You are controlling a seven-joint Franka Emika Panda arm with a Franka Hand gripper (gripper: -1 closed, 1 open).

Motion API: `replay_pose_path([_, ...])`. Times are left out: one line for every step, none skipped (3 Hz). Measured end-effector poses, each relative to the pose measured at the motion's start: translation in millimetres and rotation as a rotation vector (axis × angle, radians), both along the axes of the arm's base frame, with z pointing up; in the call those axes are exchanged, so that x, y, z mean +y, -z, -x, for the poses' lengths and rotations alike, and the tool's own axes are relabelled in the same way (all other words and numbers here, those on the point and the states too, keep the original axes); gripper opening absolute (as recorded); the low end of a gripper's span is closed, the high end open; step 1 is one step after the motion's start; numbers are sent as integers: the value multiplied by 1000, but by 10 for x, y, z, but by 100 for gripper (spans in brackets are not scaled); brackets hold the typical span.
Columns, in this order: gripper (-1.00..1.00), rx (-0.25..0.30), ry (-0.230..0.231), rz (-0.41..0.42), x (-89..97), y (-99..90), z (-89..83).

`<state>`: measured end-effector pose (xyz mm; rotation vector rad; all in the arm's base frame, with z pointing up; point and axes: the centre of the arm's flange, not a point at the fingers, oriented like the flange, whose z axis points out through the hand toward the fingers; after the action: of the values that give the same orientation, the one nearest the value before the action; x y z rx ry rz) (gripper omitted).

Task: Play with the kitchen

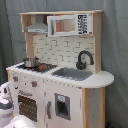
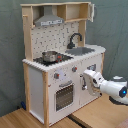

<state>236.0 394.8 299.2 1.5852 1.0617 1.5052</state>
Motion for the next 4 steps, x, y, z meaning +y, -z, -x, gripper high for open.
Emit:
replay_pose_path([100, 11, 6, -67, -61, 88, -118])
replay_pose_path([100, 20, -1, -140, -101, 145, -245])
replay_pose_path([100, 32, -20, -204, -77, 195, -359])
replay_pose_path([100, 51, -18, -264, -81, 323, -498])
